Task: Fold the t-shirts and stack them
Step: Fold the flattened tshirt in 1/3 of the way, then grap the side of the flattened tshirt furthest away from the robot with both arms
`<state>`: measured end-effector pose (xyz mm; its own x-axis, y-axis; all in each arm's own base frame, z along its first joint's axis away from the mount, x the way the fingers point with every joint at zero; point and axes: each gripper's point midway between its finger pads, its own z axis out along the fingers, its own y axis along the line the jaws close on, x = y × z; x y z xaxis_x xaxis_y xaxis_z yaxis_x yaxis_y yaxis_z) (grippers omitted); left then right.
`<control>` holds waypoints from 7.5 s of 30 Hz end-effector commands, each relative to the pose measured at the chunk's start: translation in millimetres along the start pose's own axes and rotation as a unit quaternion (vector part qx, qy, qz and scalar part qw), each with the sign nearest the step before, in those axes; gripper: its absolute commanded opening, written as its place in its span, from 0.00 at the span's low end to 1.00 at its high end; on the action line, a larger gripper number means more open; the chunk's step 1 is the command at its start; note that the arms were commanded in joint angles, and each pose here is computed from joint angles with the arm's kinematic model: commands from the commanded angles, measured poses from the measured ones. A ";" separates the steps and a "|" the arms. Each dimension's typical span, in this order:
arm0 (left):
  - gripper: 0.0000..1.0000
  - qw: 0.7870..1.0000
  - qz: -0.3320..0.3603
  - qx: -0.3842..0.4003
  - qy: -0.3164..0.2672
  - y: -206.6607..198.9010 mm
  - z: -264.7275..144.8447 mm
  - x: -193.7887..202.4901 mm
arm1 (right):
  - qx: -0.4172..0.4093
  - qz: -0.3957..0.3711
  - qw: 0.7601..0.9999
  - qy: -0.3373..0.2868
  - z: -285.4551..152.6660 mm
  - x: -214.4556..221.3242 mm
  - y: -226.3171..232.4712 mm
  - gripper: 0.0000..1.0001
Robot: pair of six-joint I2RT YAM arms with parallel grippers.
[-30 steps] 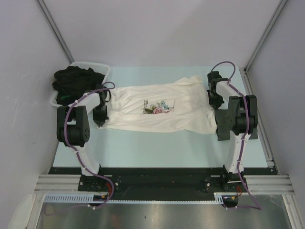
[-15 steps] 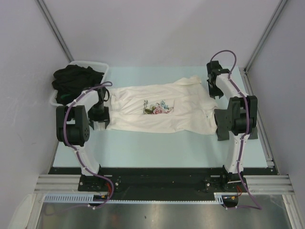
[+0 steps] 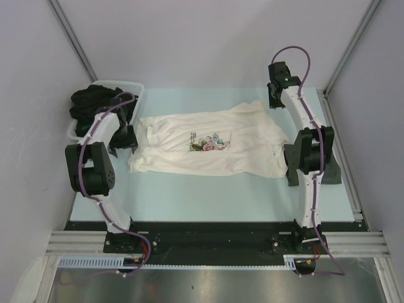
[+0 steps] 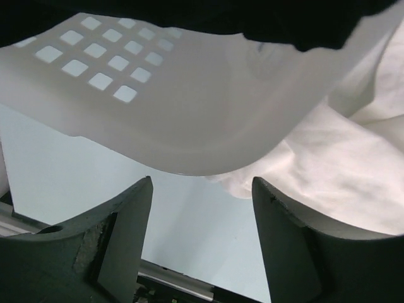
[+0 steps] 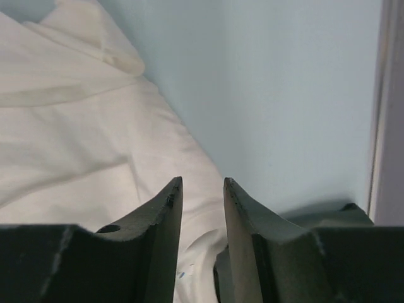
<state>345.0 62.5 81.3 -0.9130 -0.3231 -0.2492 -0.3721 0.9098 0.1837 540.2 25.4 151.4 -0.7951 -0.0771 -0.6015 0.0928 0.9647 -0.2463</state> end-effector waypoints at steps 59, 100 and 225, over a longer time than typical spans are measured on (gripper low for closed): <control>0.71 0.975 0.103 0.163 -0.111 -99.2 -91.2 7.4 | -0.037 -0.103 0.984 -0.139 97.0 -55.7 91.6 0.50; 0.72 0.974 0.112 0.175 -0.095 -123.6 -82.5 -1.1 | 0.000 -0.043 0.991 -0.124 108.8 -56.7 28.9 0.50; 0.75 0.983 0.029 0.010 -0.181 -116.2 76.3 -201.1 | -0.103 0.032 0.985 -0.132 35.1 -65.8 18.6 0.00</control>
<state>590.8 -5.5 27.4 -0.8204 -0.1478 -0.5523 -0.2346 0.9679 0.0896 610.1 30.7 112.2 -0.6738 -0.0293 -0.7384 0.0057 0.9990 -0.0448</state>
